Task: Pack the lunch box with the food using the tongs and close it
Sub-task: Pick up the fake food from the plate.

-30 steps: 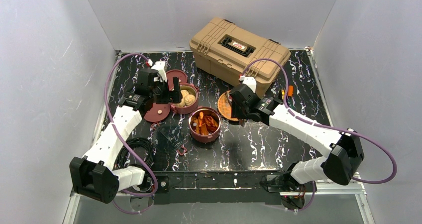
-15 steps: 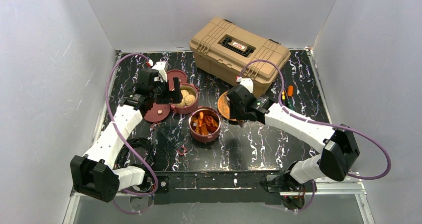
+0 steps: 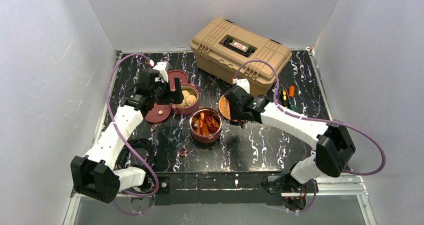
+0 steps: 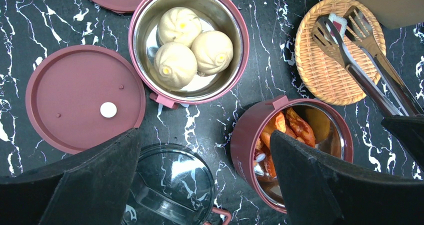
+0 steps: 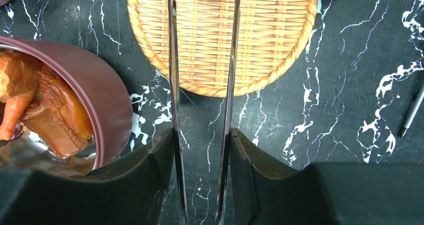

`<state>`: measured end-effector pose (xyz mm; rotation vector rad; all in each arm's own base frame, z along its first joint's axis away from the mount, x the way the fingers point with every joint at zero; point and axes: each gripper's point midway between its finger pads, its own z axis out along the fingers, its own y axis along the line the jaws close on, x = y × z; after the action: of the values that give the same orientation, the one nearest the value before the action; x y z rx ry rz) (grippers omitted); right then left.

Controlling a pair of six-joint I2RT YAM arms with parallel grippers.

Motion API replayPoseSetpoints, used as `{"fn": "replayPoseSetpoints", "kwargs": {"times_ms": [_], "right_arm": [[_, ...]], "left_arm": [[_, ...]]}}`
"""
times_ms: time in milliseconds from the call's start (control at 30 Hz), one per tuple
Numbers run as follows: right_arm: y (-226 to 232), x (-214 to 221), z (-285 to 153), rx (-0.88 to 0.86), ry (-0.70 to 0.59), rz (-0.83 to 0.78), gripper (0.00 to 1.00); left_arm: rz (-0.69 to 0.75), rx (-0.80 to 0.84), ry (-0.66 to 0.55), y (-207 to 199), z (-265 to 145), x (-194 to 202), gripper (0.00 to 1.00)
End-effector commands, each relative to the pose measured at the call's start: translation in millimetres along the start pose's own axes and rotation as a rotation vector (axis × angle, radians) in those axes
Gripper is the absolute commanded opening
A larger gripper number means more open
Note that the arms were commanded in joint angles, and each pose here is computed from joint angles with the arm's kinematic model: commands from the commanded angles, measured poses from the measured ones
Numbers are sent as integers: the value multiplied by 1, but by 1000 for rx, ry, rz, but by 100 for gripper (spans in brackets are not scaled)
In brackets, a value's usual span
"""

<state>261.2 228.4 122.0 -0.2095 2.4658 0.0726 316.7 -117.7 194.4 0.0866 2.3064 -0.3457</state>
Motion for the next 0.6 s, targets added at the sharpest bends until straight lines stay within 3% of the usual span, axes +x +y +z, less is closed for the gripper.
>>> {"fn": "replayPoseSetpoints", "kwargs": {"times_ms": [0, 267, 467, 567], "right_arm": [[0, -20, -4, 13, -61, -2, 49], [-2, -25, -12, 4, -79, 2, 26], [-9, -33, -32, -5, -108, 8, 17], [-4, -39, -51, -93, -150, 7, 17]], "left_arm": [[-4, 10, -3, -2, -4, -5, 99], [-2, 9, 1, -2, -3, -4, 99], [-4, 5, -1, -1, -3, -4, 99], [-6, 7, 4, -2, -2, -3, 99]]}}
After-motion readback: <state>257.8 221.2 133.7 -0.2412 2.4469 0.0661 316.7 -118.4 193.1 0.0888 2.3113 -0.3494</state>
